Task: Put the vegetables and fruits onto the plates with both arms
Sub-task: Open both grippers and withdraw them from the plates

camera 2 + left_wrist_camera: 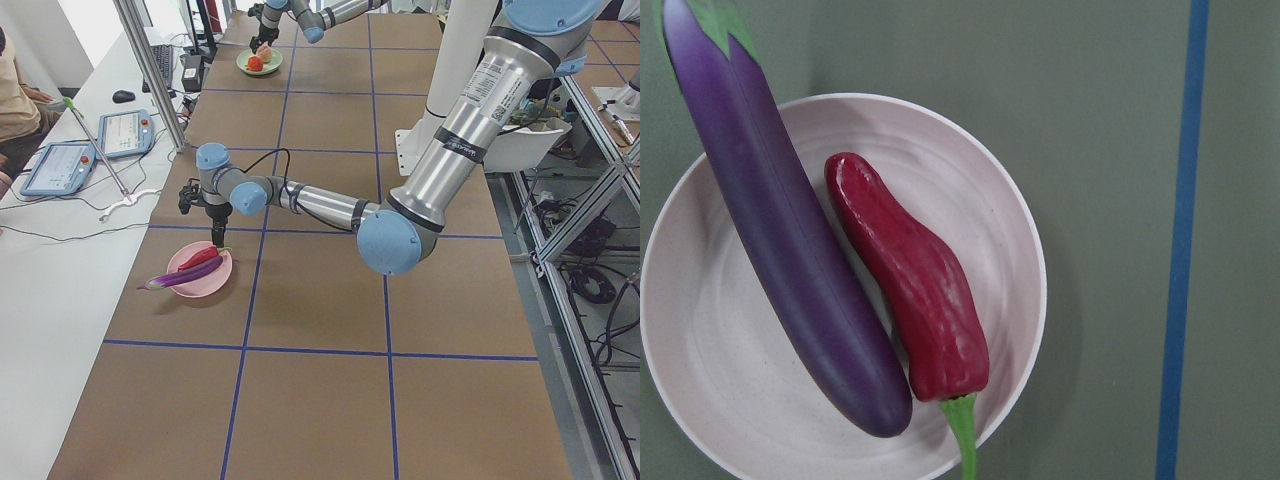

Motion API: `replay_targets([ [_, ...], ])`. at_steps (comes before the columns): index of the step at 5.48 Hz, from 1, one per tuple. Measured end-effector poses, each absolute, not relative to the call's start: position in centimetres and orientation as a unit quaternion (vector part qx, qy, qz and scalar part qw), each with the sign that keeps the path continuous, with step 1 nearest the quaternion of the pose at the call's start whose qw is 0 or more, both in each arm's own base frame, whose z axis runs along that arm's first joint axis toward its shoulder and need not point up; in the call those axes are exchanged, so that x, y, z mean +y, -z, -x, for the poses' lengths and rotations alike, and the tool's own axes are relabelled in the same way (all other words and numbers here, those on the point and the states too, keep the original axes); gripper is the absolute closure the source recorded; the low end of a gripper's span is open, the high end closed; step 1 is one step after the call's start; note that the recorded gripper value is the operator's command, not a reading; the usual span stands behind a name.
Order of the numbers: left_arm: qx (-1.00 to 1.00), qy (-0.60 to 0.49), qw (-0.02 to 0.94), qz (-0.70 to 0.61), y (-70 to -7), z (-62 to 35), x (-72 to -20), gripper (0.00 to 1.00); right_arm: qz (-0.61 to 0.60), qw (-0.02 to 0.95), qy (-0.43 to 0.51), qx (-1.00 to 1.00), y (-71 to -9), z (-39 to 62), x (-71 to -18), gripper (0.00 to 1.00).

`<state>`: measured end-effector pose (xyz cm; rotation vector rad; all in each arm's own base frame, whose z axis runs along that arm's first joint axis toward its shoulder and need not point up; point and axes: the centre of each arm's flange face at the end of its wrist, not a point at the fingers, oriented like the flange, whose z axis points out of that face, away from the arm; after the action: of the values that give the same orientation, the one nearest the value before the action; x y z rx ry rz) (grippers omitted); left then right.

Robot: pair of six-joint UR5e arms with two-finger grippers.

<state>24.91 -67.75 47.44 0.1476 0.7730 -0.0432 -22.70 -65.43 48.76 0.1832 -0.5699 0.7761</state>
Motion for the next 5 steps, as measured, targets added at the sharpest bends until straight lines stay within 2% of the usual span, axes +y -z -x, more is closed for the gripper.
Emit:
replay_targets([
  [3,0.388,-0.074,0.915,-0.088,-48.3,-22.3,-64.5,0.0,-0.084,0.936,-0.14,-0.311,-52.3,14.6,-63.8,0.0],
  [5,0.379,-0.095,0.917,-0.076,-50.6,-18.4,-60.6,0.0,-0.071,0.934,-0.036,-0.349,-57.7,7.6,-59.3,0.0],
])
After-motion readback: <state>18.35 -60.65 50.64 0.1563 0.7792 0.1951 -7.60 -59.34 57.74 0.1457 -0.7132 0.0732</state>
